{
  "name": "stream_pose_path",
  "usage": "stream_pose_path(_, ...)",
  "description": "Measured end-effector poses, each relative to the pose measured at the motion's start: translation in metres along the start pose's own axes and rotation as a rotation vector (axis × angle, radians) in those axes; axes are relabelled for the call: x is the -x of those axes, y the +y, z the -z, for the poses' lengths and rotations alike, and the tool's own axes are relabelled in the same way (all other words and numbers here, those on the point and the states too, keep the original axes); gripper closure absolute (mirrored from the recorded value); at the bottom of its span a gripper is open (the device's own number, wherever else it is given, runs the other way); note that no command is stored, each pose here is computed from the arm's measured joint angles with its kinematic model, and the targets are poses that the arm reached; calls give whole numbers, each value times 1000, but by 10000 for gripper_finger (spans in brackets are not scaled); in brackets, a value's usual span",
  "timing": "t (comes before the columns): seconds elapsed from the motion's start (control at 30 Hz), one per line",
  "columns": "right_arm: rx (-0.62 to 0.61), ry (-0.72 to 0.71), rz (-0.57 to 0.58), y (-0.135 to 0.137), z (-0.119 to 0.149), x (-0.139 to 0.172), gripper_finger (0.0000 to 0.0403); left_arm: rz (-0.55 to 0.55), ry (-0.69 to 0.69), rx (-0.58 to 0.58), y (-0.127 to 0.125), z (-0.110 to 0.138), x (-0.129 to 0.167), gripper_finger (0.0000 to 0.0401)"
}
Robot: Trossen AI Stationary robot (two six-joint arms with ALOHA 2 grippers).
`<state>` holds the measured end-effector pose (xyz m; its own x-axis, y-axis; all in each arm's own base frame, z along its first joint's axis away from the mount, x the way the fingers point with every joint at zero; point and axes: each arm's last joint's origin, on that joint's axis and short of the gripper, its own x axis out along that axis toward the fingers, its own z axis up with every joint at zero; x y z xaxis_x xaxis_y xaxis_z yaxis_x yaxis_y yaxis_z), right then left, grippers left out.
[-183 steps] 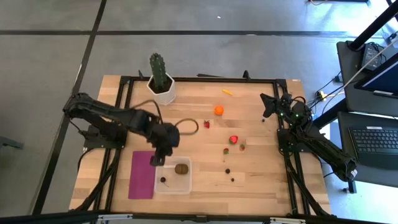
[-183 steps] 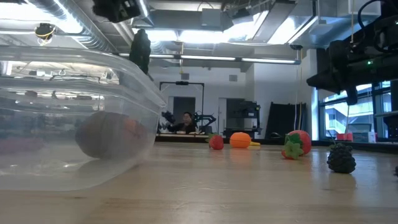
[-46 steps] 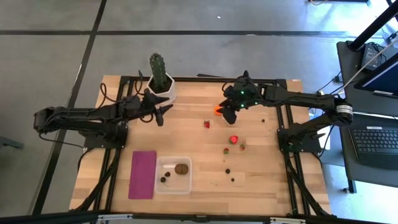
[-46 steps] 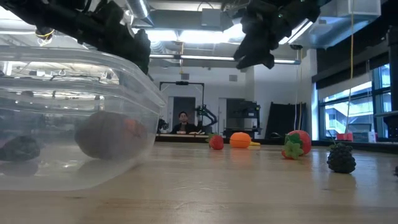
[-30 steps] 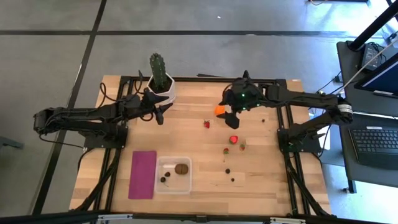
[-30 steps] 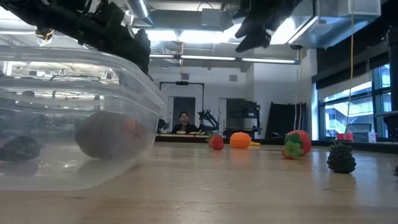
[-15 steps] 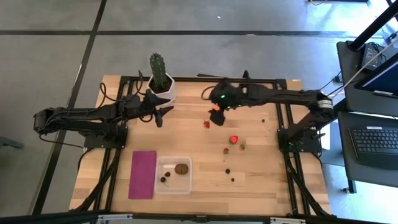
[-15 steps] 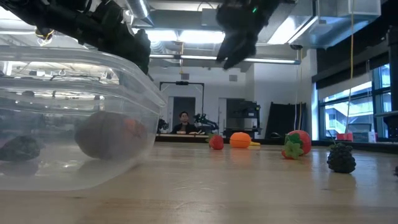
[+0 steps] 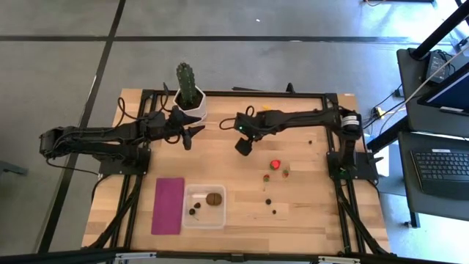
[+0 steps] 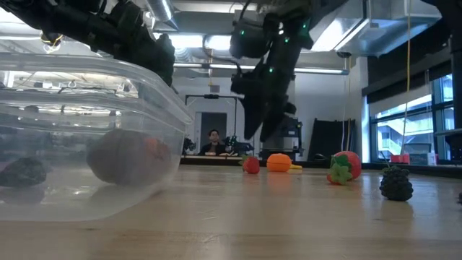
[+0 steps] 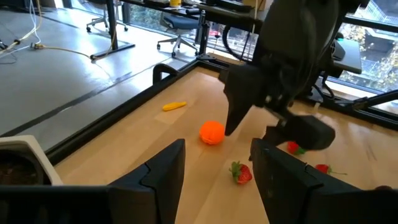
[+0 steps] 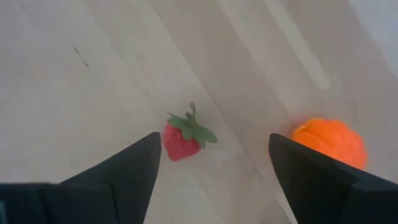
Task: Pick and placing Produce into tupperware
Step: Put the strawberry into the transparent bin
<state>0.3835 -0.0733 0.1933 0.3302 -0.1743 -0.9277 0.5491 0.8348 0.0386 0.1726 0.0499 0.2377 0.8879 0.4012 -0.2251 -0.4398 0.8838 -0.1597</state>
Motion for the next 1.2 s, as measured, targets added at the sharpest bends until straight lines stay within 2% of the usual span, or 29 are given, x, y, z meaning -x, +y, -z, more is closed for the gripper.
stream_pose_path(0.23,-24,23,10,1,2,-14,103,0,1,0,0,0,0,225)
stream_pose_path(0.9,-17,8,-40,8,1,-15,103,-11,51,-10,1,5,0,225)
stream_pose_path(1.2,10,43,-38,18,8,-33,103,-11,52,-12,1,5,0,225)
